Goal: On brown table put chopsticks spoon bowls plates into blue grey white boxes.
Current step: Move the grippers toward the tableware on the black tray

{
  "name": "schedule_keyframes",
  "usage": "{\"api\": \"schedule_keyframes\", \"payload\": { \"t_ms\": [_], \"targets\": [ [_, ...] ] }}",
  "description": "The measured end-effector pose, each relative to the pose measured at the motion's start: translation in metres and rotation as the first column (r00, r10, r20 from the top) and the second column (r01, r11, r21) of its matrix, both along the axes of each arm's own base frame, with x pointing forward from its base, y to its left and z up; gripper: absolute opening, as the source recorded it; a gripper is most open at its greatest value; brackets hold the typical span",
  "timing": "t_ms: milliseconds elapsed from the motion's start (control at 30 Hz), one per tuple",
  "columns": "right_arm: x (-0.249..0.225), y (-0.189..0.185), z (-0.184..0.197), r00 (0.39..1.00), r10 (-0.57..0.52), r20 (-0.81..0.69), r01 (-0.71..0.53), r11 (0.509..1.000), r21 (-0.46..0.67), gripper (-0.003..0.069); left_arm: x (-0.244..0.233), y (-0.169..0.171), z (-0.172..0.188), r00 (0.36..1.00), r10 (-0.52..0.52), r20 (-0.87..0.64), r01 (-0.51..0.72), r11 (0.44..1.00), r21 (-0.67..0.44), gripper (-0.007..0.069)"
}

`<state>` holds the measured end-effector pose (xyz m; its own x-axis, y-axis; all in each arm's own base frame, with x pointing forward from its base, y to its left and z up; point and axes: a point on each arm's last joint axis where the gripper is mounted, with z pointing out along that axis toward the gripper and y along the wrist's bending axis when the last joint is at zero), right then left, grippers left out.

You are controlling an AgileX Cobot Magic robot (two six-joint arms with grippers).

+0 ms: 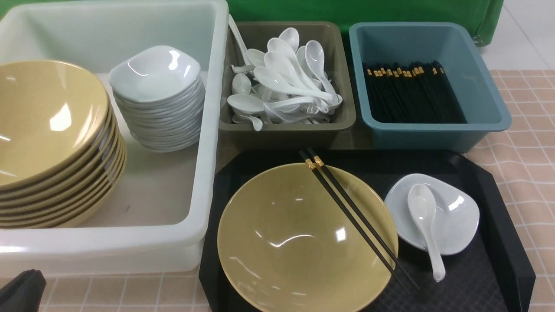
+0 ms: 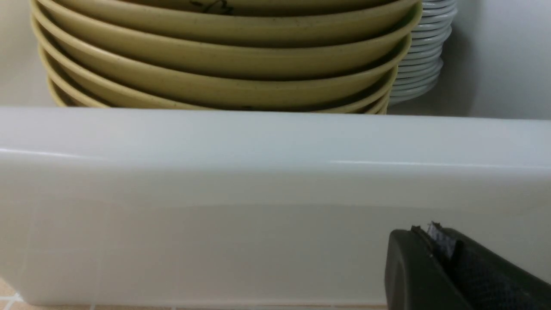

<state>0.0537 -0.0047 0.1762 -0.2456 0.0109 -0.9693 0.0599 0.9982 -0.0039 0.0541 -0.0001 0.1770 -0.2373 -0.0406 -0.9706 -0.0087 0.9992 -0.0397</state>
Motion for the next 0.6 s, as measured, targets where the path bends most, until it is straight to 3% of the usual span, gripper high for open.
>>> {"api": "schedule_keyframes", "payload": {
  "t_ms": [600],
  "targets": [
    [0.0001, 0.0006, 0.0003, 1.0, -0.006, 0.006, 0.005, 0.999, 0.049, 0.0237, 0.0, 0.0, 0.0, 1.0, 0.0, 0.0, 0.0, 1.0, 0.0, 0.0002]
  ]
}}
